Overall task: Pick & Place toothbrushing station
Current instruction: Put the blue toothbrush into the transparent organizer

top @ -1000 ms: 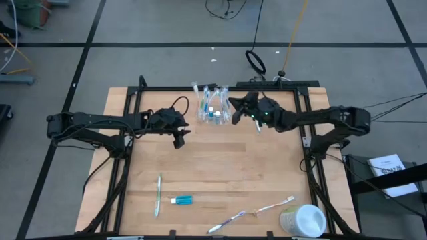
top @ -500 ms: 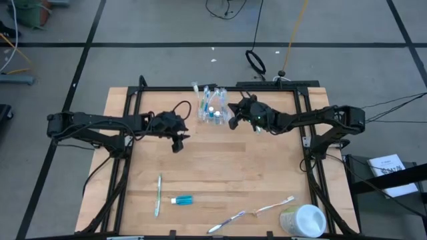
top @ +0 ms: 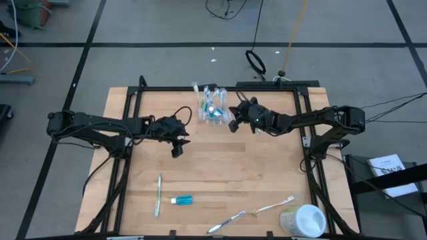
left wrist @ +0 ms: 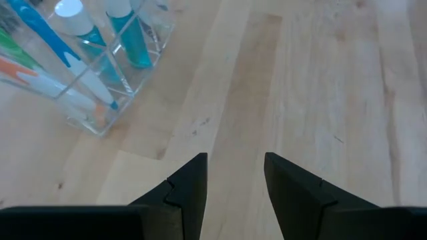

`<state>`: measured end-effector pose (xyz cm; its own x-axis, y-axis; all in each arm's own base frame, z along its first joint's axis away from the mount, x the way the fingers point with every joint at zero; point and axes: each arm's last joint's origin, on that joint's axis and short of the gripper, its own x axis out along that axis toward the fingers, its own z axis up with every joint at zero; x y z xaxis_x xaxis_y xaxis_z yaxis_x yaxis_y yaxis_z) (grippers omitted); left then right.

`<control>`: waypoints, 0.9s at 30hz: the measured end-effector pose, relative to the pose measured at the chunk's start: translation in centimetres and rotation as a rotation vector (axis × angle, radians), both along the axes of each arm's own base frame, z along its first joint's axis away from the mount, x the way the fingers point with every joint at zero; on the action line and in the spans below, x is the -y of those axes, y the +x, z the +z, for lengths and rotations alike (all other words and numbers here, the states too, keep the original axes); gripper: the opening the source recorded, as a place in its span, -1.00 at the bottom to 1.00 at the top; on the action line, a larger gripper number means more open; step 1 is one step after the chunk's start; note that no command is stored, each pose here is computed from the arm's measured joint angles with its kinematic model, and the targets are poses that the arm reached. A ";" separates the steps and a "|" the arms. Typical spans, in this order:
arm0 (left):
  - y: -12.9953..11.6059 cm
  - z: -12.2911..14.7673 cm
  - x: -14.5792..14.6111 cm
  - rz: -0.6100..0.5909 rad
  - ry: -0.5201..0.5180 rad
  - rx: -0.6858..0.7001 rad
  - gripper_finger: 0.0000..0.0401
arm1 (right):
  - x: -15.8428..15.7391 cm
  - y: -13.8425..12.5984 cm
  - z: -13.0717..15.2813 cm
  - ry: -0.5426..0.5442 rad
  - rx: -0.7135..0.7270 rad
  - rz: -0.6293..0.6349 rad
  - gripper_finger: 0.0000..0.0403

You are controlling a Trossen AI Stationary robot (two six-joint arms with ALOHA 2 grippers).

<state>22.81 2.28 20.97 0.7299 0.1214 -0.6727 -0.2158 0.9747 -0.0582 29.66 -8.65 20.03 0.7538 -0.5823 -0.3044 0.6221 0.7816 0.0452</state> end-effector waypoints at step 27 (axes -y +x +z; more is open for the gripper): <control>0.9 1.1 -0.2 -0.098 0.141 0.126 -0.24 | 1.8 2.1 3.9 -0.134 -0.002 0.350 -0.30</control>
<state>23.68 2.45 22.09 0.8203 0.1325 -0.5564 -0.1197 0.9910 0.0596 31.79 -10.45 23.97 0.9138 -0.3239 -0.2450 0.3159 0.9460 -0.0726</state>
